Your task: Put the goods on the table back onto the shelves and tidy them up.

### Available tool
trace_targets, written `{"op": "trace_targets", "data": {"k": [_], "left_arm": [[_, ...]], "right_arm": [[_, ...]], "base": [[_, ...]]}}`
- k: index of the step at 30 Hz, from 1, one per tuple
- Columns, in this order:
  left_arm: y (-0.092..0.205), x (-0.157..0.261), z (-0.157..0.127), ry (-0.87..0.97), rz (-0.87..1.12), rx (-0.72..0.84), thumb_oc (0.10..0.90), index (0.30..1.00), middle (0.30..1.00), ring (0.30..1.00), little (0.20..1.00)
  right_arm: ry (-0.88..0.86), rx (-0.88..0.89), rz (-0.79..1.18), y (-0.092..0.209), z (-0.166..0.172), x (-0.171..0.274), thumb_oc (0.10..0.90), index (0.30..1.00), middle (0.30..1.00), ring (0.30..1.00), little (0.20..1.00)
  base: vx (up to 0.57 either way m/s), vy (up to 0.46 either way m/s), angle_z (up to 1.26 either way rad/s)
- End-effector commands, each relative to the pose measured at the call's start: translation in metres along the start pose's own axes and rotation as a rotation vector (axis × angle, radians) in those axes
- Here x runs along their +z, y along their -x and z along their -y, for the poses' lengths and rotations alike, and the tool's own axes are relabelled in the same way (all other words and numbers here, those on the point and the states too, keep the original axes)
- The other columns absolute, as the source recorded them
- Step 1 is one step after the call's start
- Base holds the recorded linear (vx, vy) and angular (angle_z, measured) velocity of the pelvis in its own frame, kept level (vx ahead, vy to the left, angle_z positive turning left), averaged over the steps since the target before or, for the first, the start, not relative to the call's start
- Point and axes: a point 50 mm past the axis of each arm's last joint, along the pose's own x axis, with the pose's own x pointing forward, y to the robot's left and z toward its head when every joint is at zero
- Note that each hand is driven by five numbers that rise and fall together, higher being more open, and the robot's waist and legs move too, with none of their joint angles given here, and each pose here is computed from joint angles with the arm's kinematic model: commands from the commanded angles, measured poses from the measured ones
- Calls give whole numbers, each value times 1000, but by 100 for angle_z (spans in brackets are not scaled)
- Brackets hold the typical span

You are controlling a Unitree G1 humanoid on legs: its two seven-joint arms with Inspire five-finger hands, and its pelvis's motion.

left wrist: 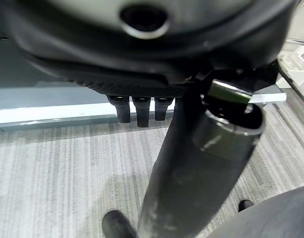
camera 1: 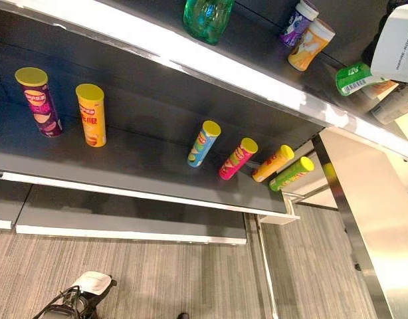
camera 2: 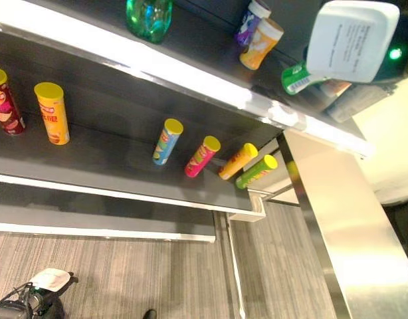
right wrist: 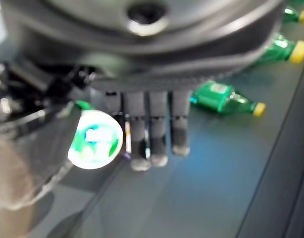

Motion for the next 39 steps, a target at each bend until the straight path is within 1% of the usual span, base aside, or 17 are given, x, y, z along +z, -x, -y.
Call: {"op": "trace_targets", "data": {"k": [1,3,8,12,14,17,19,21,24,27,31,36,39], "left_arm": [[-11,-15,-62,12,-19,239,800,900,900,900,900],[-10,-20,-63,11,-32,244,800,900,900,900,900],[-3,-32,-59,18,-68,242,800,900,900,900,900],[-2,-42,-68,54,-120,304,800,900,900,900,900],[-4,-44,-77,84,-138,352,800,900,900,900,900],[-1,-57,-81,110,-195,386,800,900,900,900,900],[7,-74,-87,98,-246,407,800,900,900,900,900],[8,-75,-85,96,-250,402,800,900,900,900,900],[7,-71,-73,133,-262,374,800,900,900,900,900],[4,-68,-81,136,-244,395,800,900,900,900,900],[1,-63,-82,126,-223,397,800,900,900,900,900],[-1,-57,-78,130,-205,384,800,900,900,900,900],[-2,-56,-72,110,-210,348,800,900,900,900,900]], "right_arm": [[107,207,-358,44,-21,-71,400,300,300,300,300],[104,192,-346,41,-19,-69,400,300,300,300,300],[97,203,-342,43,-21,-69,400,300,300,300,300],[52,195,-359,42,-22,-68,400,300,300,300,300],[19,187,-402,41,-21,-73,400,300,300,300,300],[29,229,-416,45,-26,-74,400,300,300,300,300],[38,235,-389,42,-27,-71,400,300,300,300,300],[35,225,-365,38,-25,-68,400,300,300,300,300],[10,223,-295,28,-24,-56,400,300,300,300,300],[7,220,-257,22,-21,-49,400,300,300,300,300],[-4,195,-228,17,-18,-44,400,300,300,300,300],[-21,177,-187,12,-15,-38,400,300,300,300,300],[-43,172,-170,11,-14,-34,400,300,300,300,300]], "base": [[90,12,6],[8,4,6],[-4,-16,1],[-24,-55,-1],[-9,-24,-1],[70,50,24],[157,7,20],[147,24,-7],[237,121,-49],[164,114,-23],[78,58,-23],[-9,17,-1],[-13,-2,0]]}}
